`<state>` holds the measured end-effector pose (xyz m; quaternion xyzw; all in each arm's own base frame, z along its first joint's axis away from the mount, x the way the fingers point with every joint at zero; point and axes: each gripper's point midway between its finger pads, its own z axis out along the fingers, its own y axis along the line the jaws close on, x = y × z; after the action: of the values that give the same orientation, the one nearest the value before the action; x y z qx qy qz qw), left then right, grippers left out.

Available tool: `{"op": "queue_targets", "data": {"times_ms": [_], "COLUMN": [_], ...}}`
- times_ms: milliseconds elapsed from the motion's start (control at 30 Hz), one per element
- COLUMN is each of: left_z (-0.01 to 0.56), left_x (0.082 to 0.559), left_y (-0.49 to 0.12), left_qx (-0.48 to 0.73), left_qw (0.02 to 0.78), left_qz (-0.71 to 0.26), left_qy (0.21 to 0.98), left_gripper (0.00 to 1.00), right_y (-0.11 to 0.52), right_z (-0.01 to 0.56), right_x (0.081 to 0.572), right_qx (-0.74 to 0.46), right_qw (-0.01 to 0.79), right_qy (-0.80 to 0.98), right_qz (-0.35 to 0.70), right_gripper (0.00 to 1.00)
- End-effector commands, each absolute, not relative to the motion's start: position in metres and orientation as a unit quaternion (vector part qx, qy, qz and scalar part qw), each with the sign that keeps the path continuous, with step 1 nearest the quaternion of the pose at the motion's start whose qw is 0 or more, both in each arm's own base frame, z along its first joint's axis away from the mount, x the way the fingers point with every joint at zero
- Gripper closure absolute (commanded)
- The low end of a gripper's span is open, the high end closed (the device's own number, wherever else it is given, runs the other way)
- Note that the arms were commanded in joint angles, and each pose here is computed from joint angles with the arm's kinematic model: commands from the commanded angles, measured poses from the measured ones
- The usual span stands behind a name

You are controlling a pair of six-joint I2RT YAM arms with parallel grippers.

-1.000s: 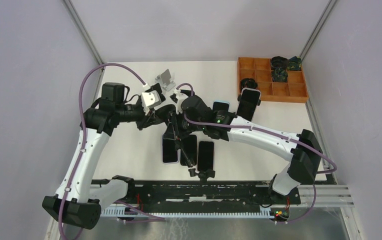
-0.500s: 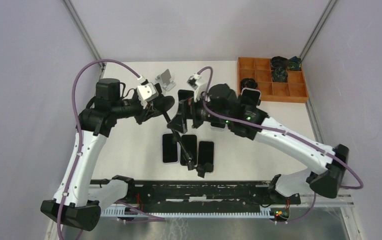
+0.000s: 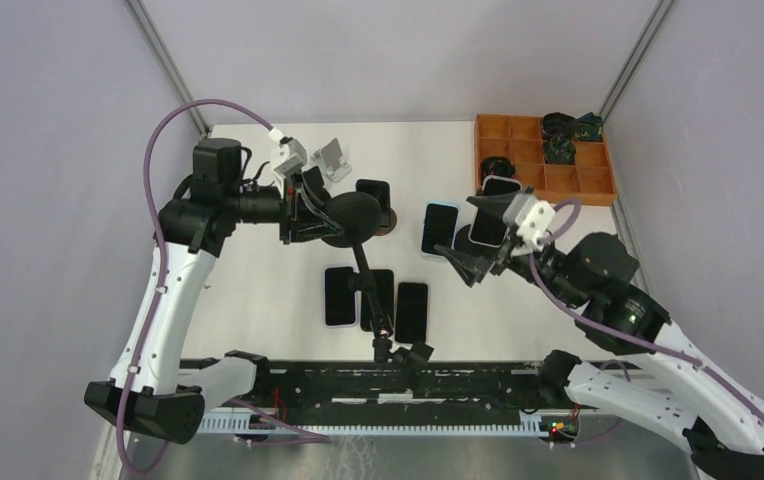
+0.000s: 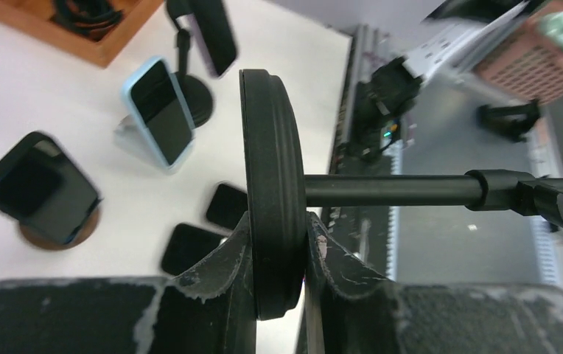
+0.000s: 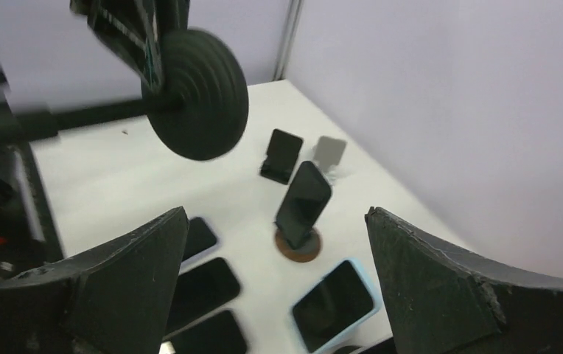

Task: Remove the phone from the phone stand
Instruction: Place the phone stand at the center of the board.

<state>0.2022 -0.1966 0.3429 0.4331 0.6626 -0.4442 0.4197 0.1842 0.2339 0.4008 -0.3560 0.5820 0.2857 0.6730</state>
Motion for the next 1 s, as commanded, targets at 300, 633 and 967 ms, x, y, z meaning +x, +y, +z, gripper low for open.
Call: {"op": "queue_targets", "data": {"times_ms": [300,633,967], "left_z": [0.408,0.386,0.374], "left_x": [0.176,0.173,0.181], "left_y": [-0.214,-0.215,-0.216], "left_qx": [0.355,0.299,0.278], "left_qw": [0.331,0.263,0.245], "left_qz": [-0.601,-0.630,-0.632], "left_qy": [0.635,0.667,0.681], "left_gripper": [0.98,0.98,0.98], "right_y": [0.265,0.283,0.309], "right_z": [0.419,0.489,0.507], "right_x": [0.121,0.071,0.051], "right_qx": [-0.535,-0.506,-0.514], "right_qw": [0.757,0.760,0.733], "right_qy": [0.254,0.116,0.080], "right_qz": [0.276,0.390,0.438], "right_gripper": [0.02,0.02,0.03]}}
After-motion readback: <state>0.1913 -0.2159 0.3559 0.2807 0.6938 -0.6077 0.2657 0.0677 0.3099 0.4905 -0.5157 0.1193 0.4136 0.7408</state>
